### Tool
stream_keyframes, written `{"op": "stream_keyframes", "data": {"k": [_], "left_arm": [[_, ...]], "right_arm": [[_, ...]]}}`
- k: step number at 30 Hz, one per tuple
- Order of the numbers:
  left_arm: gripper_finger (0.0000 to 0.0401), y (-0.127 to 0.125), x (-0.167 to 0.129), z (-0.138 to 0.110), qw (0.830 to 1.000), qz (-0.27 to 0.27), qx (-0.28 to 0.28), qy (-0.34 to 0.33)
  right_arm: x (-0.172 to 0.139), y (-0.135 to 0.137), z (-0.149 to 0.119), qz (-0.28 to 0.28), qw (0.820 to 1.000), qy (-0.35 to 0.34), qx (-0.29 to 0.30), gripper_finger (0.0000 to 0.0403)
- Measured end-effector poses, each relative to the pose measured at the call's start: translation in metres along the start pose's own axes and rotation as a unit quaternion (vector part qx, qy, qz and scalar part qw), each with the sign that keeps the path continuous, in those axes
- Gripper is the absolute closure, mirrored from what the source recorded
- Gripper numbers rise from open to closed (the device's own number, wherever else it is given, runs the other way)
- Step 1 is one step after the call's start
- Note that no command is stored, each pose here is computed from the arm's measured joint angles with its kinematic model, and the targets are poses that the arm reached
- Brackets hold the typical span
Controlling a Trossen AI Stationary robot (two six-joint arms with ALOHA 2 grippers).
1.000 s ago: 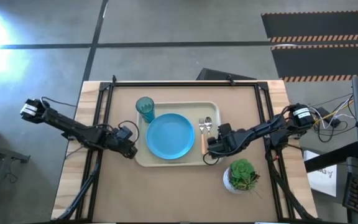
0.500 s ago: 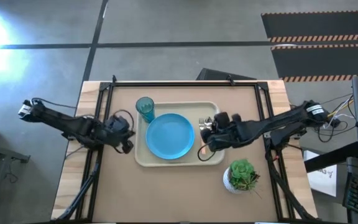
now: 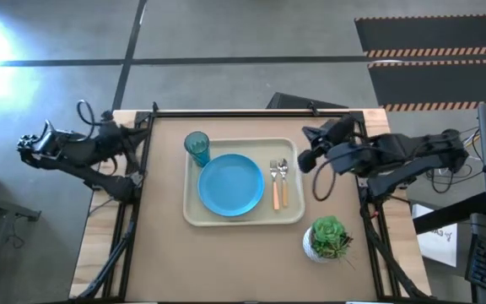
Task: Pick and place plate/cup/fork/spoon on tray
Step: Return to Home Position
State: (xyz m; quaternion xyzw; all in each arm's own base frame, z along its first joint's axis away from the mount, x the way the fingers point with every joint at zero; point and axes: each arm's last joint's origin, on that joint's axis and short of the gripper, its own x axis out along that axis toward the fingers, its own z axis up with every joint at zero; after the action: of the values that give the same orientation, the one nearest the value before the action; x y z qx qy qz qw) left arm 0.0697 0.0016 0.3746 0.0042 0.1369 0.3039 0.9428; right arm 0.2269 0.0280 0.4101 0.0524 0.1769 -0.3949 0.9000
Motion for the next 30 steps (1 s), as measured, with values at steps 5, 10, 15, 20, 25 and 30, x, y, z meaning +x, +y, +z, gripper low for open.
{"op": "stream_keyframes", "data": {"k": [5, 10, 15, 20, 25, 30], "left_arm": [[0.0401, 0.015, -0.010, -0.007, 1.000, 0.005, 0.009, -0.014], [0.0401, 0.031, -0.022, -0.008, 0.999, 0.004, 0.002, -0.040], [0.0401, 0.047, -0.034, -0.010, 0.998, 0.000, -0.029, -0.063], [0.0401, 0.057, -0.040, -0.015, 0.996, -0.003, -0.045, -0.075], [0.0401, 0.059, -0.041, -0.019, 0.996, -0.004, -0.052, -0.078], [0.0401, 0.058, -0.041, -0.018, 0.994, -0.006, -0.075, -0.080]], "right_arm": [[-0.011, -0.015, 0.003, 0.010, 1.000, -0.009, -0.016, 0.0394], [-0.019, -0.025, 0.005, 0.049, 0.998, -0.004, -0.031, 0.0394], [-0.034, -0.042, 0.011, 0.100, 0.994, -0.011, -0.042, 0.0394], [-0.048, -0.059, 0.022, 0.116, 0.991, -0.061, -0.010, 0.0394], [-0.051, -0.067, 0.027, 0.043, 0.994, -0.096, 0.017, 0.0394], [-0.050, -0.068, 0.024, 0.030, 0.996, -0.088, 0.001, 0.0394]]}}
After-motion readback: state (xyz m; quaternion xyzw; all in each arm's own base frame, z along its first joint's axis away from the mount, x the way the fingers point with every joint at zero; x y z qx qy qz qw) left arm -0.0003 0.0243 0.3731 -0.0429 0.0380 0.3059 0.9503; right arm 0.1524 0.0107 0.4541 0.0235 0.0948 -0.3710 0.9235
